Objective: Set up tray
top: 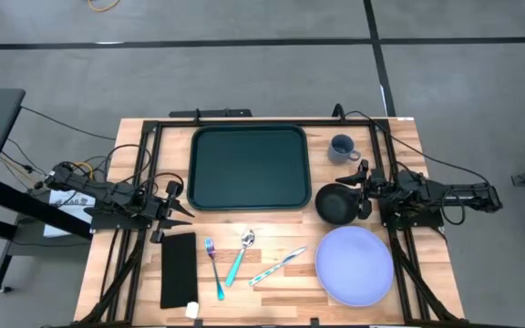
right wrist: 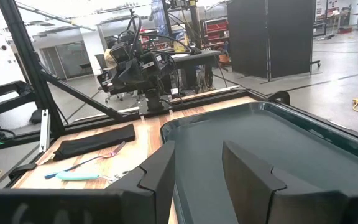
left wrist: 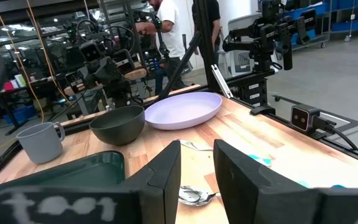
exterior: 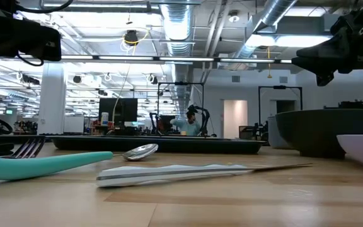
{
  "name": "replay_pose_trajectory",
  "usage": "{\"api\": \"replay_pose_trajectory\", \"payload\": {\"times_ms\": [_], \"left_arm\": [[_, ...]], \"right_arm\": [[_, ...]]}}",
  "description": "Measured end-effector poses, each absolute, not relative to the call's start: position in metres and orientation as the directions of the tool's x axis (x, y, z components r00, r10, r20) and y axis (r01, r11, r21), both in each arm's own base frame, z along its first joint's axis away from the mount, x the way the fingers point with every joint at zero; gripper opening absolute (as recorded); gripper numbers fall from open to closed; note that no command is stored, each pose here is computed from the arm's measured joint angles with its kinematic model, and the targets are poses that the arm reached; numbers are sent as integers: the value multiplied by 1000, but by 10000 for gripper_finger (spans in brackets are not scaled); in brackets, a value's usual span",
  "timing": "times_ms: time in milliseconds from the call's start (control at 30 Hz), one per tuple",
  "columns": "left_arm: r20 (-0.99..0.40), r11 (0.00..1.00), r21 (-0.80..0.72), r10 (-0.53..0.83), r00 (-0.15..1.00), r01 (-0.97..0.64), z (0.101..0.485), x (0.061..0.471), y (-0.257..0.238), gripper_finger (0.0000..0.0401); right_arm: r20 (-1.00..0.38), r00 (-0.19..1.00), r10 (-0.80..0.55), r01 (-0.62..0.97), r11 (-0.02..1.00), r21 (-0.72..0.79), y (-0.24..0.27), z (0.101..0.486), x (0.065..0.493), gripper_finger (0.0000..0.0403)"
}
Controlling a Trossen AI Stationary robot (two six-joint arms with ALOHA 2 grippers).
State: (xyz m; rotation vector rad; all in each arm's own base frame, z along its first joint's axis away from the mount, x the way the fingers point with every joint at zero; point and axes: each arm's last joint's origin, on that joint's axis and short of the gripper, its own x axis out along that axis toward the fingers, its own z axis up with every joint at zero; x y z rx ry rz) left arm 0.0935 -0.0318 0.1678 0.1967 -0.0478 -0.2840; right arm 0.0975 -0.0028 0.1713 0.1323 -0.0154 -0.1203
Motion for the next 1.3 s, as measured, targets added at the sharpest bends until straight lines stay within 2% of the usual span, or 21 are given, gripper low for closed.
{"api": "replay_pose_trajectory", "payload": {"times_ms": [1200, 1233, 1300], "left_arm": [[19, 941, 199, -283, 959, 274, 168, 93, -32, 87], [20, 941, 199, -283, 959, 274, 168, 93, -32, 87], [19, 941, 199, -283, 959, 274, 168, 93, -32, 87]], "right_arm": [[23, 992, -121, 117, 984, 134, -3, 173, 98, 123], [44, 992, -120, 110, 977, 182, -3, 175, 97, 123], [113, 986, -122, 70, 921, 383, -2, 182, 97, 123]]}}
